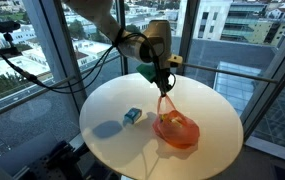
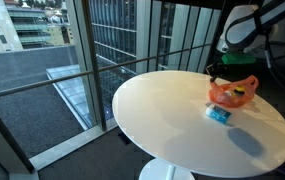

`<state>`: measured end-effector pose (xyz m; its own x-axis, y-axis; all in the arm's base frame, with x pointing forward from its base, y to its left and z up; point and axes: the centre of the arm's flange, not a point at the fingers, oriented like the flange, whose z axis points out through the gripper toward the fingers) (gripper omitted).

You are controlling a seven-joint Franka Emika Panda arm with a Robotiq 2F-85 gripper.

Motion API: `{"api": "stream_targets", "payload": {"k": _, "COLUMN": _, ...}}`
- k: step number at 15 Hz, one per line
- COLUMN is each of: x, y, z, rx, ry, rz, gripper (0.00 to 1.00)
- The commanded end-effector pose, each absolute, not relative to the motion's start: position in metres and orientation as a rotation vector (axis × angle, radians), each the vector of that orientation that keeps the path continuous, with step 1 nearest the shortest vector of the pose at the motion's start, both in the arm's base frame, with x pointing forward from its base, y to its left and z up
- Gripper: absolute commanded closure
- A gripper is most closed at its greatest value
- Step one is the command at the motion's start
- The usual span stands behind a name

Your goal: Put the bottle into the carrier bag

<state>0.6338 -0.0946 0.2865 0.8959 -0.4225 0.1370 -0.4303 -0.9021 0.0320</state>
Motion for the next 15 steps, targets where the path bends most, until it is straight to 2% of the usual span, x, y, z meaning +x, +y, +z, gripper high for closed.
{"api": "stream_targets", "payload": {"k": 1, "x": 0.614, "y": -0.095, "z": 0.316, "rx": 3.029, "ry": -0.670, "rz": 0.252, "gripper": 0.98}}
{"api": "stream_targets", "payload": {"k": 14, "x": 0.569, "y": -0.094, "z": 0.368, "rx": 3.077, "ry": -0.595, "rz": 0.311, "gripper": 0.97}}
{"api": "stream_targets", "payload": {"k": 15, "x": 0.568, "y": -0.093, "z": 0.366, "rx": 3.075, "ry": -0.596, "rz": 0.300, "gripper": 0.72}}
